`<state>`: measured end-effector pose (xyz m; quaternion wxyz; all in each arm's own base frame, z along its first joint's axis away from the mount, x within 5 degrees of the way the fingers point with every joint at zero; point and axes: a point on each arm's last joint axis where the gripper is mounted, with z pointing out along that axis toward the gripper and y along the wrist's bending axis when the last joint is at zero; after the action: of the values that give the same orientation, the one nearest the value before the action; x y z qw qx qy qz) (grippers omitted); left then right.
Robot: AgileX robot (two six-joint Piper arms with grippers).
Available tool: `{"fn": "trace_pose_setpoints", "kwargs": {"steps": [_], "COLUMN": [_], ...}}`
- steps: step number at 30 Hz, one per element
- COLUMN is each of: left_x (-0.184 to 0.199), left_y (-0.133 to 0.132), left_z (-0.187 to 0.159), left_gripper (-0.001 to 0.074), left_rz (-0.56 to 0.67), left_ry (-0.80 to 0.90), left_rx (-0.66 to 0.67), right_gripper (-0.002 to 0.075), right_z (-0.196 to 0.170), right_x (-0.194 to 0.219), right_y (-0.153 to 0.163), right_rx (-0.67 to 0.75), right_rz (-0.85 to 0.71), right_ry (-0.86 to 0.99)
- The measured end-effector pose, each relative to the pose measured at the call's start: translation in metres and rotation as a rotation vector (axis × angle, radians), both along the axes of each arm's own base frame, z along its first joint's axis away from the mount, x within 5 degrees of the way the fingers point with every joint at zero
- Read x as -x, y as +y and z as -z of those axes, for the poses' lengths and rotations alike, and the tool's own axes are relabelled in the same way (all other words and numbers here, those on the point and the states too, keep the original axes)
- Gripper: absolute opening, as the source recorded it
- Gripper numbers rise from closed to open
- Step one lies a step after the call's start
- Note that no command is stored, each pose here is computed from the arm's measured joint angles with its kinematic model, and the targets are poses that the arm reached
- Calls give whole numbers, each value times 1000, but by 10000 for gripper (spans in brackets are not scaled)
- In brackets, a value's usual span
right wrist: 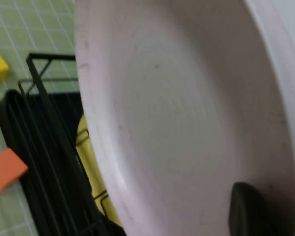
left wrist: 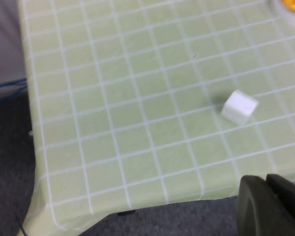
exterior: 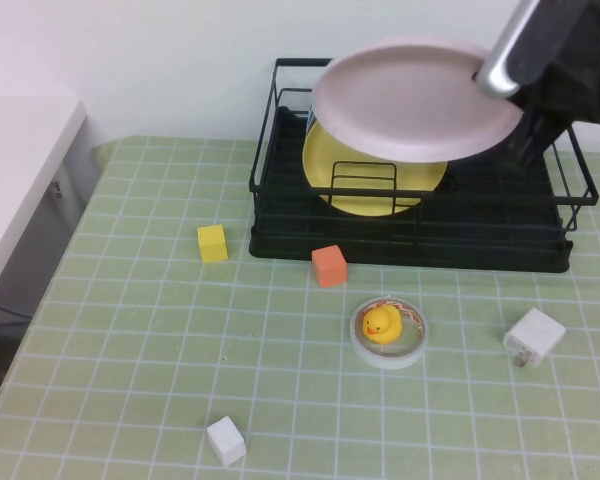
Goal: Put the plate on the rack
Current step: Place the plate on the rack
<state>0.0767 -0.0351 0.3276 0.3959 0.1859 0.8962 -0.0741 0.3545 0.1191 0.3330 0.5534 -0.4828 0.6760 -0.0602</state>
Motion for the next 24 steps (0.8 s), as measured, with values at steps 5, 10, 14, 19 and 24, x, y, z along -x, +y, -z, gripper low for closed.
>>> {"fn": "trace_pose_setpoints", "kwargs": {"steps": [5,10,14,19,24], "left_x": [15,22,26,28,28], "left_y": [16,27,34,39,39], "left_z": [45,62,57,55,55], "left_gripper": [-1,-1,-1,-1,-1], "left_rz": [-85,-151,-189,-233,-241], "left_ry": [-34,-136,-228,-261,-259], "left_rx": [38,93,133,158,168], "right_gripper": [97,97,97,97,97], "right_z": [24,43,58,77,86], "right_x": [-27,-45,-53,-60,-64], "right_y": [3,1,2,3,3], "right_rx": [99,161,185,208,239], "right_rz": [19,66,74,81,75], "right_ry": [-24,-44,-25,3,8]}}
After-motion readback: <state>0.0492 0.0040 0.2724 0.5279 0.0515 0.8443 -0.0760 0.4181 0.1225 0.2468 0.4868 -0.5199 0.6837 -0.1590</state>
